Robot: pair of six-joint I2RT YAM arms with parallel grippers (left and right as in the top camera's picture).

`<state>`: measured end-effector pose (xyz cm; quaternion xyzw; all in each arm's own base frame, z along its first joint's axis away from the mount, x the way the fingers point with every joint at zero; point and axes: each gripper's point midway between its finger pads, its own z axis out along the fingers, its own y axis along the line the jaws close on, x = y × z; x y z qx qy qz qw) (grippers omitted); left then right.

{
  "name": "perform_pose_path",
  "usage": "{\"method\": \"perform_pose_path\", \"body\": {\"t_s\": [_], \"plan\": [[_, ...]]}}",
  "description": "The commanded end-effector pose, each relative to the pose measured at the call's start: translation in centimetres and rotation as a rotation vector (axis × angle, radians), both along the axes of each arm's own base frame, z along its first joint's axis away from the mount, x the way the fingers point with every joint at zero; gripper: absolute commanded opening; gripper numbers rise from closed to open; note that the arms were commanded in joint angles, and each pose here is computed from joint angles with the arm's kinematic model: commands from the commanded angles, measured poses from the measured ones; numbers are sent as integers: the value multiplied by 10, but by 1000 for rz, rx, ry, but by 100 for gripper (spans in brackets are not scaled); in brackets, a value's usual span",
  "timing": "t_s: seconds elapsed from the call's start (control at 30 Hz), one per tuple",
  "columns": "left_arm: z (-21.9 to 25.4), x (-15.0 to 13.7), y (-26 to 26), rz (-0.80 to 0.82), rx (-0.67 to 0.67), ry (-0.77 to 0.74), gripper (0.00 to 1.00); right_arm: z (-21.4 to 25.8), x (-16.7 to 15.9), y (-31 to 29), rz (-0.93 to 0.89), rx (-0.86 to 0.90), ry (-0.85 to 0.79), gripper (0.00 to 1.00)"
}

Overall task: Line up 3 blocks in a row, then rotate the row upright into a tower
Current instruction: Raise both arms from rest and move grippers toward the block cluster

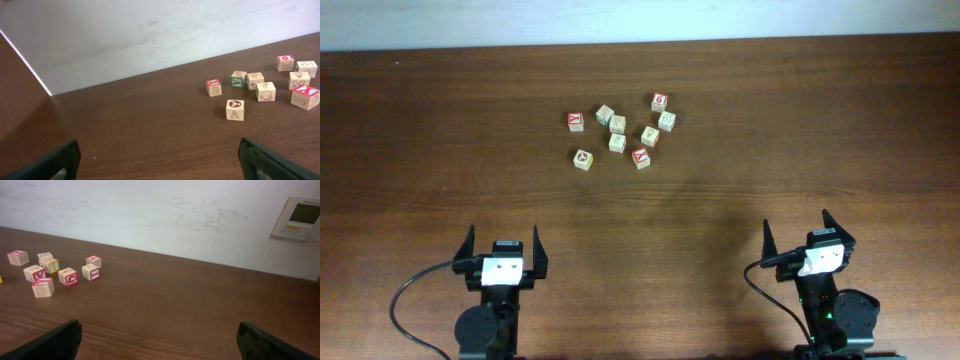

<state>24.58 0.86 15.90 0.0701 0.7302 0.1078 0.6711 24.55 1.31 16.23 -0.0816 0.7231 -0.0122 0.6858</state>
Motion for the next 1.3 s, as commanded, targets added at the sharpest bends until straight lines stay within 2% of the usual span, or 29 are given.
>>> {"method": "perform_pose_path", "body": {"t_s": [0.0, 0.5, 0.7, 0.9, 1.03, 1.1, 1.13, 1.2, 1.27], "plan": [[0, 0, 1, 4, 19, -6, 99, -3, 0, -4, -21, -5, 2, 98], [3, 0, 0, -1, 7, -18, 99, -2, 0, -3, -13, -3, 2, 99], [-3, 2, -12, -72, 2, 7, 99, -1, 0, -2, -11, -3, -2, 99], [61, 7, -32, -184, -33, -8, 99, 69, -8, 21, 124, 40, -82, 99], [108, 38, -49, -275, -53, 112, 99, 125, 0, 37, 221, 47, -38, 98], [136, 58, -64, -359, -84, 237, 99, 147, 15, 41, 247, 69, 82, 98], [149, 70, -70, -388, -101, 299, 99, 150, 28, 40, 244, 88, 192, 98], [153, 85, -75, -409, -129, 406, 99, 152, 40, 40, 240, 106, 297, 98], [142, 98, -89, -476, -194, 590, 99, 149, 55, 43, 256, 143, 475, 98]]}}
